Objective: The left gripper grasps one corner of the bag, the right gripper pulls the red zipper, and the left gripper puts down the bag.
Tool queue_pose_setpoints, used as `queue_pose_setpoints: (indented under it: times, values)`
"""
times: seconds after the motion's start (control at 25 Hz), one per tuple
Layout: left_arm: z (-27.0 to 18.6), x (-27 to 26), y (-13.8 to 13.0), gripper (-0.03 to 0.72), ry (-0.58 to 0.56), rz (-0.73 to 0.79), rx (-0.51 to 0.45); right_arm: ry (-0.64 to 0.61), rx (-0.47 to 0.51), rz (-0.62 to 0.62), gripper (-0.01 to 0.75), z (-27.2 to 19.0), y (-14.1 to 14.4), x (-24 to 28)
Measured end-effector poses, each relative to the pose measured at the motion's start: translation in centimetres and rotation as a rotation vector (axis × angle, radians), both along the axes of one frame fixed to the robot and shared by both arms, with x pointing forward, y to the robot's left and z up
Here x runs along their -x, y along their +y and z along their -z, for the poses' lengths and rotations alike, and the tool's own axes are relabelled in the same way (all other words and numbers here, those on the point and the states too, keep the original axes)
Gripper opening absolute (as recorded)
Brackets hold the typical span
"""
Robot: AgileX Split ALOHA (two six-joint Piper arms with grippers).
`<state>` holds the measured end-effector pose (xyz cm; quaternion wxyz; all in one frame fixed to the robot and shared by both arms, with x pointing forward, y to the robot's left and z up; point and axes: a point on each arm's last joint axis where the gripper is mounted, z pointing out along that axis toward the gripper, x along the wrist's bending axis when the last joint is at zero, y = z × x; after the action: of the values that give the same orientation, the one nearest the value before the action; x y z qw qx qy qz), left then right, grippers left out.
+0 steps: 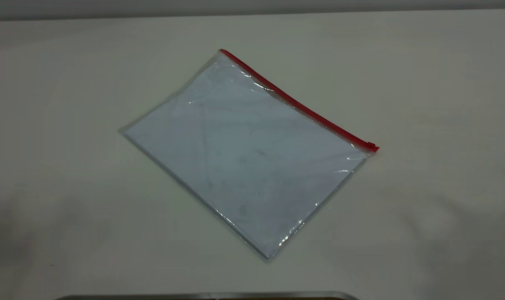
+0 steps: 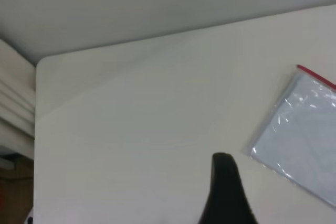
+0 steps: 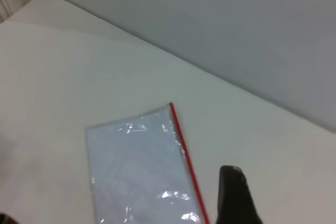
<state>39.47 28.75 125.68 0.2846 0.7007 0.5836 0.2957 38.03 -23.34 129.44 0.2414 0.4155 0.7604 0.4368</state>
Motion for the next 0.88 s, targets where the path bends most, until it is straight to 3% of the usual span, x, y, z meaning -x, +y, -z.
queue_pose_setpoints:
  times: [0.32,0.64,0.88]
  values:
    - [5.8,9.6,0.9,0.590,-0.021,-0.010,0.024,0.015,-0.005,0.004,0.495,5.0,-2.3,7.6]
    - [12.6,13.6,1.2,0.590,0.017,-0.001,0.037,0.008,0.011,-0.008,0.495,12.5,-4.1,13.7]
    - [16.5,14.7,1.1,0.590,0.059,0.007,0.046,0.055,0.047,-0.018,0.495,19.2,-4.6,15.0]
